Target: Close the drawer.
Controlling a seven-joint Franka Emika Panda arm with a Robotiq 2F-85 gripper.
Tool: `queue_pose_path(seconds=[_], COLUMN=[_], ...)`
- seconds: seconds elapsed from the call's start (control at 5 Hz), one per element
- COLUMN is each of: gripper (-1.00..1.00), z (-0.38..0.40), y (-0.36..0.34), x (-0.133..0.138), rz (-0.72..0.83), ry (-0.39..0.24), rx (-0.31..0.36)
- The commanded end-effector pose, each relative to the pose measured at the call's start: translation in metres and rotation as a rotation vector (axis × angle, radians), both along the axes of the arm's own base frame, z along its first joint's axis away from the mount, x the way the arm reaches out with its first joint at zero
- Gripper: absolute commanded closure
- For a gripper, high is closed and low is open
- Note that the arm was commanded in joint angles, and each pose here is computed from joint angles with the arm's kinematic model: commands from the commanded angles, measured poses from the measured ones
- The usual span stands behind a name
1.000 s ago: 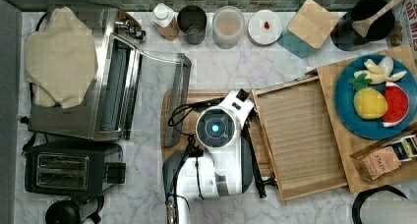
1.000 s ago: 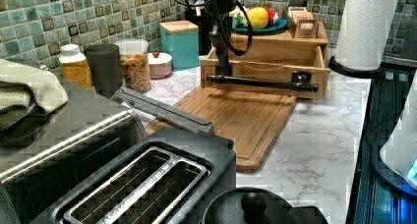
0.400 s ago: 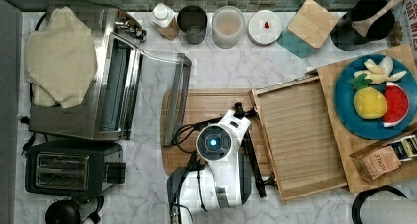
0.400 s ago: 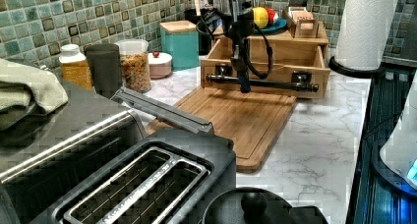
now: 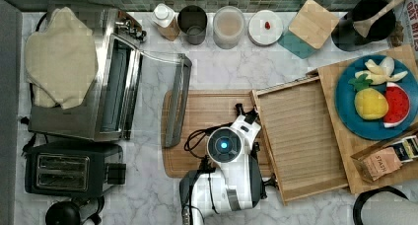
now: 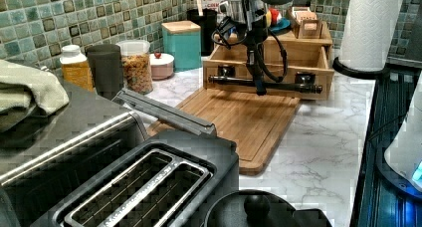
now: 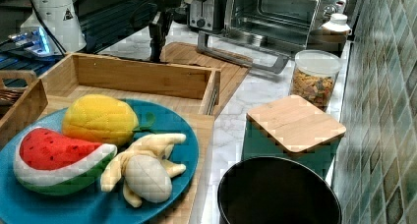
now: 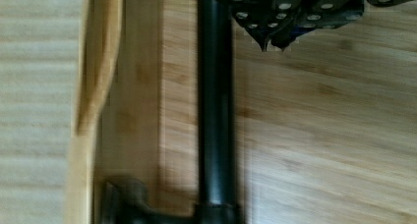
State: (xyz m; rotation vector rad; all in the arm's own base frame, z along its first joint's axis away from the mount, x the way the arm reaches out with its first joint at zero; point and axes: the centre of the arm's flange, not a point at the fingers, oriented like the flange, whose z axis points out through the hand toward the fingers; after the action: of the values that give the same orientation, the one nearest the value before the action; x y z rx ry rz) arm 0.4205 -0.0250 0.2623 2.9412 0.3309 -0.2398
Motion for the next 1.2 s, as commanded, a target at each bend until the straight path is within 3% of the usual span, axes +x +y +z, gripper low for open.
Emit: queue_pose_path(seconds=[0.2, 0.6, 0.8, 1.0, 1.2], gripper=[1.00, 1.00, 1.00, 1.00, 1.00], z=[0.035, 0.062, 0.074, 0.085, 0.090], y=[-0.087, -0.197, -0.254, -0.304, -0.320], x=[0.014, 0.049, 0.065, 0.068, 0.051], rz=[0.043, 0.037, 0.014, 0.010, -0.017], ry=[-0.156, -0.157, -0.137, -0.202, -0.278], rx=[-0.007, -0.028, -0.073, -0.102, -0.127])
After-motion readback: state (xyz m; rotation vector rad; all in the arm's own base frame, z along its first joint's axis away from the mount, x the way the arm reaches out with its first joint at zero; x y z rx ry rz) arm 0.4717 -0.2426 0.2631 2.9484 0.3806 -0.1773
